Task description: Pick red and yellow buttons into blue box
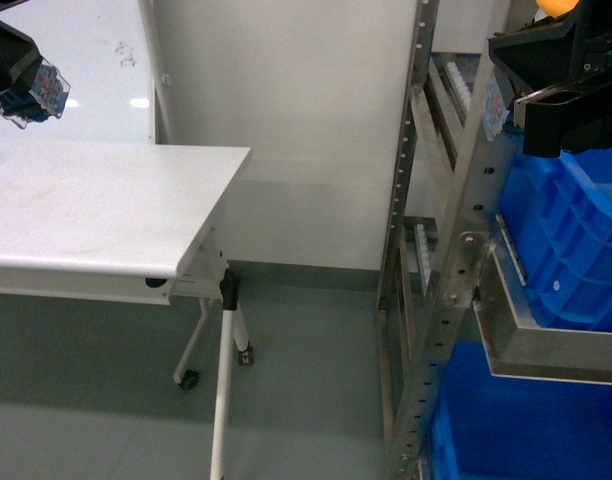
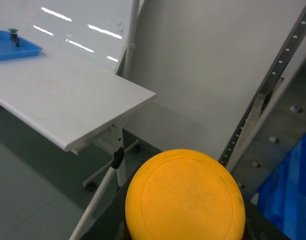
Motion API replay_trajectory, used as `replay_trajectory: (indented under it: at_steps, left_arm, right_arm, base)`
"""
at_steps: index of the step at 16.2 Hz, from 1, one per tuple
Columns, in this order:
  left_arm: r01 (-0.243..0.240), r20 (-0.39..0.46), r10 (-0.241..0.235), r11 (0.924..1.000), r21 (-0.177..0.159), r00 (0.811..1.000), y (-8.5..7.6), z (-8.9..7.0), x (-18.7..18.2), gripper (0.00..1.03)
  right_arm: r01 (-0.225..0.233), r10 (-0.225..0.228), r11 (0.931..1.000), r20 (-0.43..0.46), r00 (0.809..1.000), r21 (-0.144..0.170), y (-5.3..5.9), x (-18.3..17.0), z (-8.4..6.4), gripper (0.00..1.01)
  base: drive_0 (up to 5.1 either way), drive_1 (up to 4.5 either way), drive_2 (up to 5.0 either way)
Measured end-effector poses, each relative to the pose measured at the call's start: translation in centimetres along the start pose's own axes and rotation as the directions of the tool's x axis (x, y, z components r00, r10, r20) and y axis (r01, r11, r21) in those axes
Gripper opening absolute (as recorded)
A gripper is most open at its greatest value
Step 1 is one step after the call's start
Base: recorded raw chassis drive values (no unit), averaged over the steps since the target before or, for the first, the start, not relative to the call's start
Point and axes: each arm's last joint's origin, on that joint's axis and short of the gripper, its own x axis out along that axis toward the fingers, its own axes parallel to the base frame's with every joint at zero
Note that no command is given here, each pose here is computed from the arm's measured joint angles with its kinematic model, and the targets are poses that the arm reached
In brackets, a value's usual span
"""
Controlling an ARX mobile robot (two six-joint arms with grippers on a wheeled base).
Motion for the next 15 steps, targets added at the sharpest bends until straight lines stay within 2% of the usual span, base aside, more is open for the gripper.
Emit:
replay_trajectory:
  at_steps: [15]
  left_arm:
    - [0.004,0.005,-0.004,1.0,-0.001,1.0,-0.07,0.06,-0.02,0.24]
  right_arm:
    - [0.001,-0.001,1.0,0.001,1.0,0.0,-0.02,-0.01,0.02,0.29]
  base:
    - [5.0,-2.36,-2.4]
